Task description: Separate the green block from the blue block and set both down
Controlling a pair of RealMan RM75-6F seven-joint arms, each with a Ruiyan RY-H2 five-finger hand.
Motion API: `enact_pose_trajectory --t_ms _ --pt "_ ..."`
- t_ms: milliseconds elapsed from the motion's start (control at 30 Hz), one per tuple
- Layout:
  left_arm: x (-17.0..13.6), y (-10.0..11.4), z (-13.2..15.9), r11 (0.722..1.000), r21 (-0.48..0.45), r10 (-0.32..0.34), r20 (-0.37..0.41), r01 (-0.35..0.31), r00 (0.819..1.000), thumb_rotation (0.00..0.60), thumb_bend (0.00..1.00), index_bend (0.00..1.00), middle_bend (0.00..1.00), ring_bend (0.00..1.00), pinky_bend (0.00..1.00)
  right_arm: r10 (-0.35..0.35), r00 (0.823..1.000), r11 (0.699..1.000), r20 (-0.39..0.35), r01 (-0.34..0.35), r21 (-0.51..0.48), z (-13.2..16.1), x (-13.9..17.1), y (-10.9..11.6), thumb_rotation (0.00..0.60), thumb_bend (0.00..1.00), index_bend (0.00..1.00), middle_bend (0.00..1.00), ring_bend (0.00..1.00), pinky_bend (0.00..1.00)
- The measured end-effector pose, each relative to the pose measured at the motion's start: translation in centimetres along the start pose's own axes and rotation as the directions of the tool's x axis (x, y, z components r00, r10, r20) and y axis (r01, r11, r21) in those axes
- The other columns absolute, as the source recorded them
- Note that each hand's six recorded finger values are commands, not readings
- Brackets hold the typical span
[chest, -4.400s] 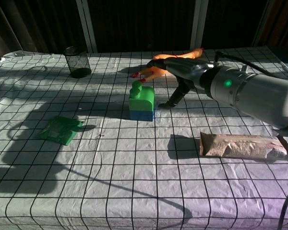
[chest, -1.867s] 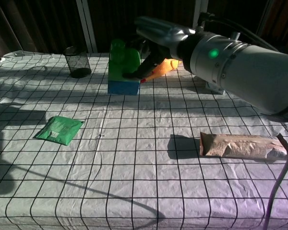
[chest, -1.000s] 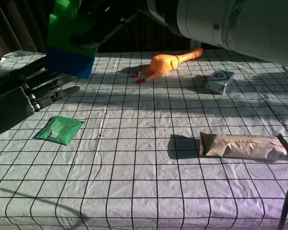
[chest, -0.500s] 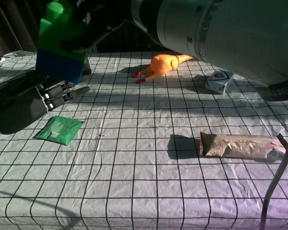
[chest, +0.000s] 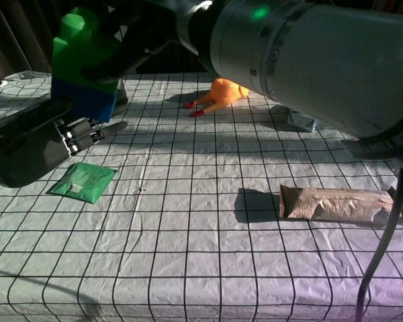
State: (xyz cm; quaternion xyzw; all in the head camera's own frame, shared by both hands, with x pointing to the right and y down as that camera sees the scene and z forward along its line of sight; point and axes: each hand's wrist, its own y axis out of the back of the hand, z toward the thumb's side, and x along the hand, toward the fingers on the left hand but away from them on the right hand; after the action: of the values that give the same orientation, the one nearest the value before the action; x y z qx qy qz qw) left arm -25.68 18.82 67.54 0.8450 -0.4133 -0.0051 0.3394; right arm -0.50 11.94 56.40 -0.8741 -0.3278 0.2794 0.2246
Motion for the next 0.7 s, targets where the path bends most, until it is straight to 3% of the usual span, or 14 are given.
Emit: enact_pose_trajectory --t_ms 267,433,700 --pt "0.2 0.0 -0.2 0.999 -0.041 0.005 -0.014 -0.005 1.0 0.6 0.58 0.64 0.64 0.23 0.02 -0.007 1.0 1.0 0.002 0.007 -0.004 -0.1 0.0 0.1 0.6 0.35 0.96 0.7 0.53 0.27" --pt "0.3 0.0 -0.2 0.996 -0.084 0.014 -0.015 -0.016 1.0 0.6 0.67 0.77 0.8 0.4 0.11 -0.012 1.0 1.0 0.005 0.012 -0.009 -0.3 0.0 0.2 0.6 0.35 0.96 0.7 0.53 0.27" --pt "0.3 0.2 0.5 0.994 -0.105 0.042 0.023 -0.04 0.999 0.6 0.75 0.79 0.82 0.43 0.19 -0.029 1.0 0.999 0.008 0.029 -0.024 -0.6 0.2 1.1 0.6 0.35 0.96 0.7 0.53 0.27"
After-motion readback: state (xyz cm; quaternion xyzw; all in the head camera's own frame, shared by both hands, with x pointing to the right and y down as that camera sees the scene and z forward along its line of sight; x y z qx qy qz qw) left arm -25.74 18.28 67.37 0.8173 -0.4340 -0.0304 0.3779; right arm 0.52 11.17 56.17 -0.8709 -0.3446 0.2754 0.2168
